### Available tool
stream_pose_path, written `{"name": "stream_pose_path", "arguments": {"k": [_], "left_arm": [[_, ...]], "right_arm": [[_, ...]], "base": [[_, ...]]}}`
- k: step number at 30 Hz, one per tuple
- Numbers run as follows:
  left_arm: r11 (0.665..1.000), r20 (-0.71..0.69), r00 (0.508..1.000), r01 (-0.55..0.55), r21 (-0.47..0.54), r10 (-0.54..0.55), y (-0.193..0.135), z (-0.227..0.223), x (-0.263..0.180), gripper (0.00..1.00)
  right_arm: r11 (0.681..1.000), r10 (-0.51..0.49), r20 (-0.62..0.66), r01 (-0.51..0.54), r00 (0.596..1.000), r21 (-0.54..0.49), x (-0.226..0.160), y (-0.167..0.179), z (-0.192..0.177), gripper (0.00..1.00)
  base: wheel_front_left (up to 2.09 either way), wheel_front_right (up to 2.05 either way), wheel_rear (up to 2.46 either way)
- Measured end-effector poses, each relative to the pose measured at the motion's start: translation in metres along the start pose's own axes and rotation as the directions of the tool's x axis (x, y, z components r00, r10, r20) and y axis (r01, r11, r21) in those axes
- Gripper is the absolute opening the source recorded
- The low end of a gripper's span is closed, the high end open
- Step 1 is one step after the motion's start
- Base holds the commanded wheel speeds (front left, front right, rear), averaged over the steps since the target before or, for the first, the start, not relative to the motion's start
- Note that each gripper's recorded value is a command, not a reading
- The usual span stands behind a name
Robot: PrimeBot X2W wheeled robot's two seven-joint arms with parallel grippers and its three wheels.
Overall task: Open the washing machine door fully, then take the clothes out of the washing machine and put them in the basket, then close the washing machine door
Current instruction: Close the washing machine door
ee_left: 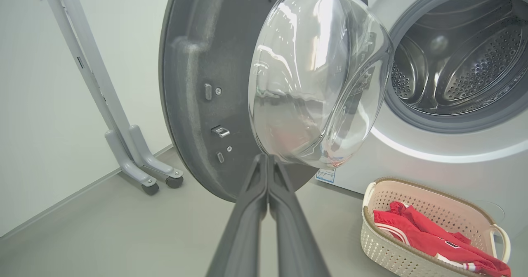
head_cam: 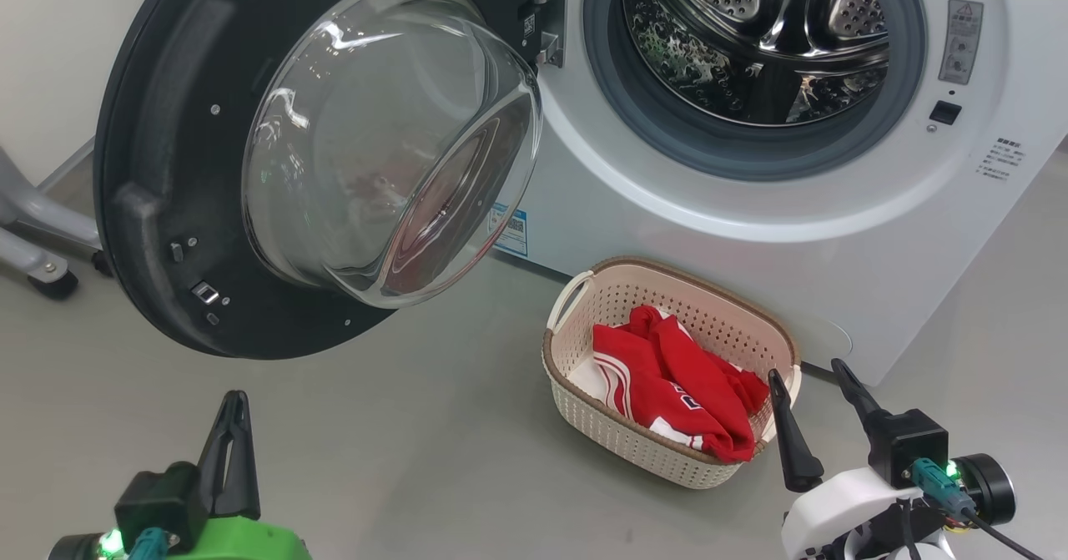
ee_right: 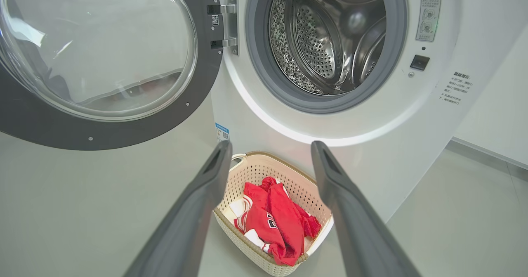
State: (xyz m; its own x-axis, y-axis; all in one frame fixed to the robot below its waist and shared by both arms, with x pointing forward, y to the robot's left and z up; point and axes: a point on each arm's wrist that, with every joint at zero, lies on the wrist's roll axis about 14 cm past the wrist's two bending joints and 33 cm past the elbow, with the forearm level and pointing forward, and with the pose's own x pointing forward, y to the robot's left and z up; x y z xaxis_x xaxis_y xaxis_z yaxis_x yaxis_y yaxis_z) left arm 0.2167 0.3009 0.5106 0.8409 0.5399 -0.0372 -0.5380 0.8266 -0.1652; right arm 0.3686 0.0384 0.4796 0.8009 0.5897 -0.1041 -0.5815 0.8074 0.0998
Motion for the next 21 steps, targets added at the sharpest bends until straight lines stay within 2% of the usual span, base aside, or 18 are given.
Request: {"name": "stream_pose_path", "arguments": {"k": [3,5,7,9,10,13,14,16,18,21], "left_arm": [[0.999,0.05,0.999,0.014,-0.036,-0.012,-0.003,0.013,0.001,0.0],[0.994,0.085,0.996,0.036,-0.1,-0.027,-0.005,0.022,0.001,0.0],[0.981,0.121,0.992,0.067,-0.183,-0.045,-0.008,0.032,0.001,0.0],[0.953,0.153,0.986,0.107,-0.284,-0.065,-0.012,0.041,0.001,0.0],[0.953,0.153,0.986,0.107,-0.284,-0.065,-0.012,0.041,0.001,0.0],[0.877,0.208,0.973,0.185,-0.444,-0.1,-0.018,0.056,-0.001,0.0],[0.841,0.227,0.968,0.212,-0.497,-0.109,-0.02,0.061,-0.002,0.0],[0.745,0.269,0.956,0.264,-0.613,-0.117,-0.027,0.073,-0.004,0.0],[0.652,0.326,0.936,0.331,-0.682,-0.133,-0.039,0.087,-0.009,0.0],[0.479,0.431,0.889,0.449,-0.754,-0.154,-0.059,0.113,-0.021,0.0]], "right_arm": [[1.0,0.001,-0.001,-0.001,1.0,0.001,0.0,0.0,0.0,1.0],[1.0,0.002,-0.002,-0.002,1.0,0.001,0.0,0.0,-0.001,1.0],[1.0,0.003,-0.002,-0.003,1.0,0.001,0.001,0.001,-0.001,1.0],[1.0,0.004,-0.002,-0.004,1.0,0.001,0.001,0.001,-0.001,1.0],[1.0,0.004,-0.002,-0.004,1.0,0.001,0.001,0.001,-0.001,1.0],[1.0,0.006,-0.002,-0.006,1.0,0.0,0.001,0.002,0.0,1.0],[1.0,0.006,-0.001,-0.006,1.0,-0.001,0.001,0.002,0.0,1.0],[1.0,0.006,-0.001,-0.006,1.0,-0.001,0.0,0.002,0.0,1.0],[1.0,0.006,0.0,-0.006,1.0,-0.002,0.0,0.002,0.0,1.0],[1.0,0.006,-0.001,-0.006,1.0,-0.001,0.0,0.002,0.0,1.0]], "base": [[0.0,0.0,0.0],[0.0,0.0,0.0],[0.0,0.0,0.0],[0.0,0.0,0.0],[0.0,0.0,0.0],[0.0,0.0,0.0],[0.0,0.0,0.0],[0.0,0.0,0.0],[0.0,0.0,0.0],[0.0,0.0,0.0]]}}
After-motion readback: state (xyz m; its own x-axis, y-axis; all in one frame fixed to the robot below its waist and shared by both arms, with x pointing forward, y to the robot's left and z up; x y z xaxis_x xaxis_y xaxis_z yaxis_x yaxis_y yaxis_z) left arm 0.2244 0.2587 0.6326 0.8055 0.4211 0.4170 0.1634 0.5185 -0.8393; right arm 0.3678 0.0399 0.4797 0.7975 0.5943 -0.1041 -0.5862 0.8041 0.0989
